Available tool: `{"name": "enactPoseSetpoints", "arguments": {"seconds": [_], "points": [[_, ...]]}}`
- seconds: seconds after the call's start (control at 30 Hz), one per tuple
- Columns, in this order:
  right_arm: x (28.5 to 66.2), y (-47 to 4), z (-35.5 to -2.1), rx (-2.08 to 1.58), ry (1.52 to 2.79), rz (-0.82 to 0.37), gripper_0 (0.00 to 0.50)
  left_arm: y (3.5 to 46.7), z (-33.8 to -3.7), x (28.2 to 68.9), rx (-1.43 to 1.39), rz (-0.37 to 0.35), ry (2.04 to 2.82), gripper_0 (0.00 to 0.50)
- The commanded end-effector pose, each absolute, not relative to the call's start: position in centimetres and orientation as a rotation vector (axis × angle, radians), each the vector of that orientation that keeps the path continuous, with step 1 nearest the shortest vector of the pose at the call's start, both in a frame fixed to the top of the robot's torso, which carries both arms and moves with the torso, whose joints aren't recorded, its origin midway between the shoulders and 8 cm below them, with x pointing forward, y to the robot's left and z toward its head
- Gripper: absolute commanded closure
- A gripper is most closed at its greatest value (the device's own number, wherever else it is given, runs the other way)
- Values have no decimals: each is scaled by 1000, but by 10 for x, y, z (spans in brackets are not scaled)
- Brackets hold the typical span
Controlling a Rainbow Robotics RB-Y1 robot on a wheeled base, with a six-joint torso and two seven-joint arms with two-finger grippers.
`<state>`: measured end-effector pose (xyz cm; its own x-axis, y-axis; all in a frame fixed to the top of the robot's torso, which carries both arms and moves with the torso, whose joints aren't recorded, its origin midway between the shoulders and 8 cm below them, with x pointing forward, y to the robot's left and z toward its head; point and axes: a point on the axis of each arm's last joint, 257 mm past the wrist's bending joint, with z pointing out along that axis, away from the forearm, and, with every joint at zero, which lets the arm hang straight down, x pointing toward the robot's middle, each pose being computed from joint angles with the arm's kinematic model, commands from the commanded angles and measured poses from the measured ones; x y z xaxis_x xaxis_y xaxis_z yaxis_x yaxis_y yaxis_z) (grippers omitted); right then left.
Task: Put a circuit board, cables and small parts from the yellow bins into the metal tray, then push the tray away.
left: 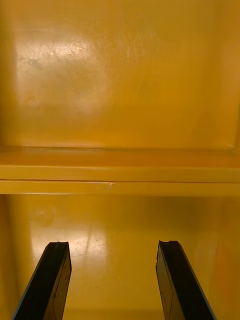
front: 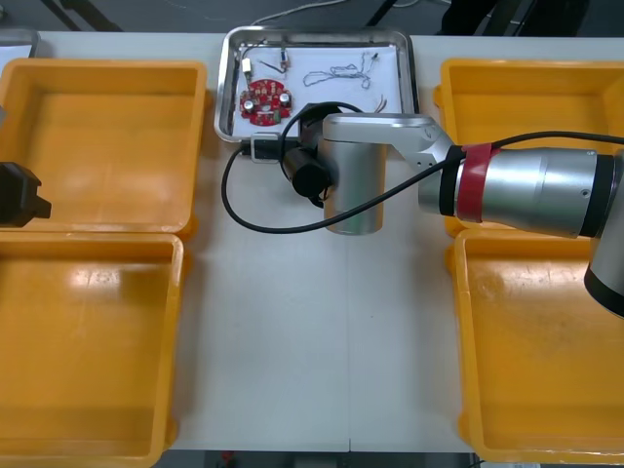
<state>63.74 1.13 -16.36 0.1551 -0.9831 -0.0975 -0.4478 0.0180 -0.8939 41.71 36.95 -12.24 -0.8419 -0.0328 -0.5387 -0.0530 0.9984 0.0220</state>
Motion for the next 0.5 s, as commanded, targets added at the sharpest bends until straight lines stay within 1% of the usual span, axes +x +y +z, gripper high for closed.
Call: {"name": "enactPoseSetpoints", "arguments": {"seconds": [0.03, 0.3, 0.33, 0.37, 0.4, 0.47, 0.5], "points": [[642, 39, -130, -1578, 1311, -800, 500, 386, -110, 411, -98, 108, 2544, 0], [642, 39, -129, -1577, 1307, -804, 499, 386, -110, 411, -98, 108, 2544, 0], [642, 38, -129, -1577, 1308, -805, 445, 386, -110, 411, -98, 108, 2544, 0], [642, 38, -129, -1576, 1309, -807, 368, 386, -110, 411, -98, 108, 2544, 0], [642, 38, -129, -1577, 1308, -805, 322, 386, -110, 411, -98, 108, 2544, 0], [642, 39, -130, -1585, 1302, -808, 143, 386, -110, 411, -98, 108, 2544, 0], [642, 38, -129, -1585, 1301, -813, 111, 386, -110, 411, -98, 108, 2544, 0]]}}
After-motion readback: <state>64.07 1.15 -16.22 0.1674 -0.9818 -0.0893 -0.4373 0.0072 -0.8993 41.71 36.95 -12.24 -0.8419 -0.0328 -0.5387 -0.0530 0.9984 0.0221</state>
